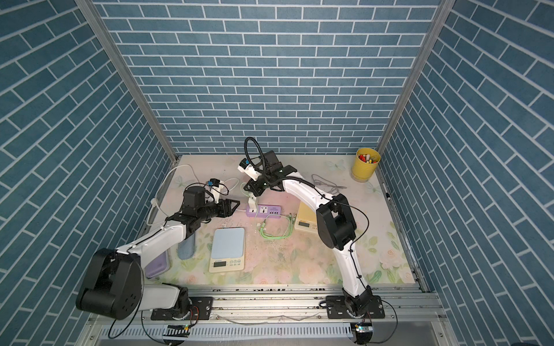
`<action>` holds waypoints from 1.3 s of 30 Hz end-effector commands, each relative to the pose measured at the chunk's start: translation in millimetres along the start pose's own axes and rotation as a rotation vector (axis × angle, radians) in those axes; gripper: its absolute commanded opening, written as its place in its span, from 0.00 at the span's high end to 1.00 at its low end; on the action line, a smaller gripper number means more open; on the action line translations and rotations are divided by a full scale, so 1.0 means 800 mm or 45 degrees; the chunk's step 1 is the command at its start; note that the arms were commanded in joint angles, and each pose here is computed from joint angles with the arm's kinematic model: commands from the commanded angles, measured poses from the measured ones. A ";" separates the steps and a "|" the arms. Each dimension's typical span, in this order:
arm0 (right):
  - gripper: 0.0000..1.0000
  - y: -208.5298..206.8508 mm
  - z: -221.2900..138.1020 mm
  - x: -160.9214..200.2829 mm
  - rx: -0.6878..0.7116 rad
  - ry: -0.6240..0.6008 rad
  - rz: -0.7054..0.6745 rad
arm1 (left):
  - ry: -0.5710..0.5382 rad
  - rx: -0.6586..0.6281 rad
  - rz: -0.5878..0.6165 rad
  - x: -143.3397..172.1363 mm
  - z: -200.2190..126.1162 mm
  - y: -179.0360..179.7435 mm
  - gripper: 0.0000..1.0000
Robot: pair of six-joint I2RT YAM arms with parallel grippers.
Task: Charge the electronic scale
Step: Insert the charging cable into the plug.
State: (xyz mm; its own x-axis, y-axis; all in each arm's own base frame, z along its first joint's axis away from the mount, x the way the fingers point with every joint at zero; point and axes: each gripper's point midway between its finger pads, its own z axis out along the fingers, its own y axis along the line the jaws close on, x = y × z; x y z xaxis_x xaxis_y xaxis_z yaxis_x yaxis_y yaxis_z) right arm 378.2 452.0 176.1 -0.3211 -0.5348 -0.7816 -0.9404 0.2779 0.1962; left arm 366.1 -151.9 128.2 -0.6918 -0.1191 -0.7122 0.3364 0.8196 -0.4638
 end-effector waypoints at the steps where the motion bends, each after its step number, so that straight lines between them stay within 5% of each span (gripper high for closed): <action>1: 1.00 0.000 0.011 -0.008 -0.028 -0.024 -0.185 | -0.033 0.008 -0.025 -0.018 0.019 0.007 0.38; 11: 1.00 -0.025 0.029 0.019 0.147 0.015 -0.228 | 0.060 -0.040 -0.075 0.007 0.056 0.038 0.40; 18: 1.00 -0.040 0.022 0.016 0.359 -0.017 -0.092 | 0.112 -0.089 -0.098 0.020 0.065 0.052 0.40; 39: 1.00 -0.033 0.006 0.037 0.602 -0.092 0.119 | 0.107 -0.162 -0.111 0.012 0.081 0.071 0.41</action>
State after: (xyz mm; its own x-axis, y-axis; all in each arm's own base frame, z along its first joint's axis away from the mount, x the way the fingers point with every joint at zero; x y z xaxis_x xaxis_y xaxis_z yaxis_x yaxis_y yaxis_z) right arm 392.7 445.4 147.9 -0.3354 -0.4519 -0.8266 -0.7990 0.6013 -0.0045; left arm 411.1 -147.7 66.9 -0.7661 -0.1402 -0.6272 0.2151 0.8637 -0.4558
